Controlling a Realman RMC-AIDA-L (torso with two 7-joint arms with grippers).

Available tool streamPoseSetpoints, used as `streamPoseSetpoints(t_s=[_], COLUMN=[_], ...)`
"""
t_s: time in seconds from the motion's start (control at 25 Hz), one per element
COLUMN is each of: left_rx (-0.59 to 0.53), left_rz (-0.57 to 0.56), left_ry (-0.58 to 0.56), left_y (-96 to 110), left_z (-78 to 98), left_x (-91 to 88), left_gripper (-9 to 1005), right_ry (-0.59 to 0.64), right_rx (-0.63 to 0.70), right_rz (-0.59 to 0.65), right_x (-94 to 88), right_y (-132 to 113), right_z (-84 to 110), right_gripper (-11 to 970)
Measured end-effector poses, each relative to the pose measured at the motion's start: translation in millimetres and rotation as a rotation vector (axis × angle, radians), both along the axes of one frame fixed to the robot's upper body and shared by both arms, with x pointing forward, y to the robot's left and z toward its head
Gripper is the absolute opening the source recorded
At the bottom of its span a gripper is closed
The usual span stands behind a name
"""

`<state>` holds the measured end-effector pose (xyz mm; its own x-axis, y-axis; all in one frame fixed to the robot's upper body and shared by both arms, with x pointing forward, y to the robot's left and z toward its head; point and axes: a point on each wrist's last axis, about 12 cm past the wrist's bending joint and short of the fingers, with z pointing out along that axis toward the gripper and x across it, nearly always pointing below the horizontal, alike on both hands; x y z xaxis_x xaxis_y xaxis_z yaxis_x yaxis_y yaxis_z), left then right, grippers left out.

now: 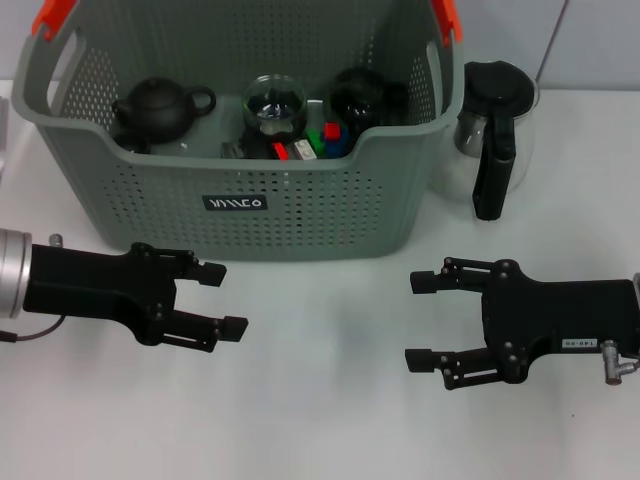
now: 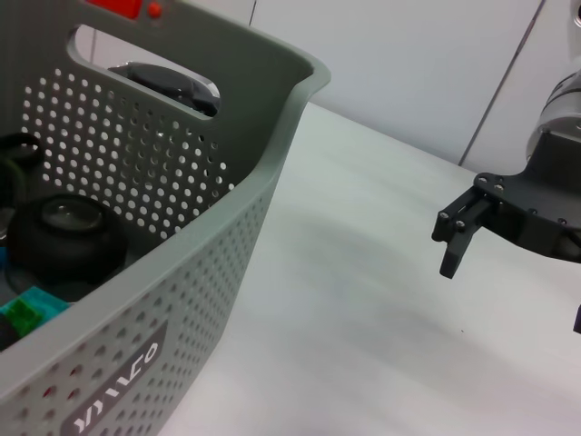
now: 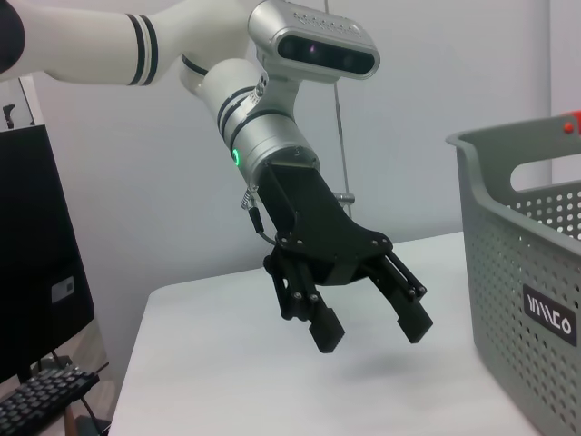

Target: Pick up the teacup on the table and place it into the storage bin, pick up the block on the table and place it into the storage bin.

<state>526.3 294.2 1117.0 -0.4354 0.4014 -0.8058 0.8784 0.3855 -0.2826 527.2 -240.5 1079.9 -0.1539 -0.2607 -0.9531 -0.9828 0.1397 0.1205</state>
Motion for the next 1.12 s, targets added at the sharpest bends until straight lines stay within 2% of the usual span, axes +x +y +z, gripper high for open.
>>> streamPoseSetpoints(t_s=[1.12], left_rx=[0.002], left_rz=[0.003], left_ry=[0.004], left_y=[0.5], left_z=[-0.8], left_x=[-0.4], left_gripper=[840], right_ry=[-0.002], right_rx=[-0.005], right_rz=[0.015], right_x=[1.7], right_y=[4.4], right_z=[0.8], right_gripper=[914])
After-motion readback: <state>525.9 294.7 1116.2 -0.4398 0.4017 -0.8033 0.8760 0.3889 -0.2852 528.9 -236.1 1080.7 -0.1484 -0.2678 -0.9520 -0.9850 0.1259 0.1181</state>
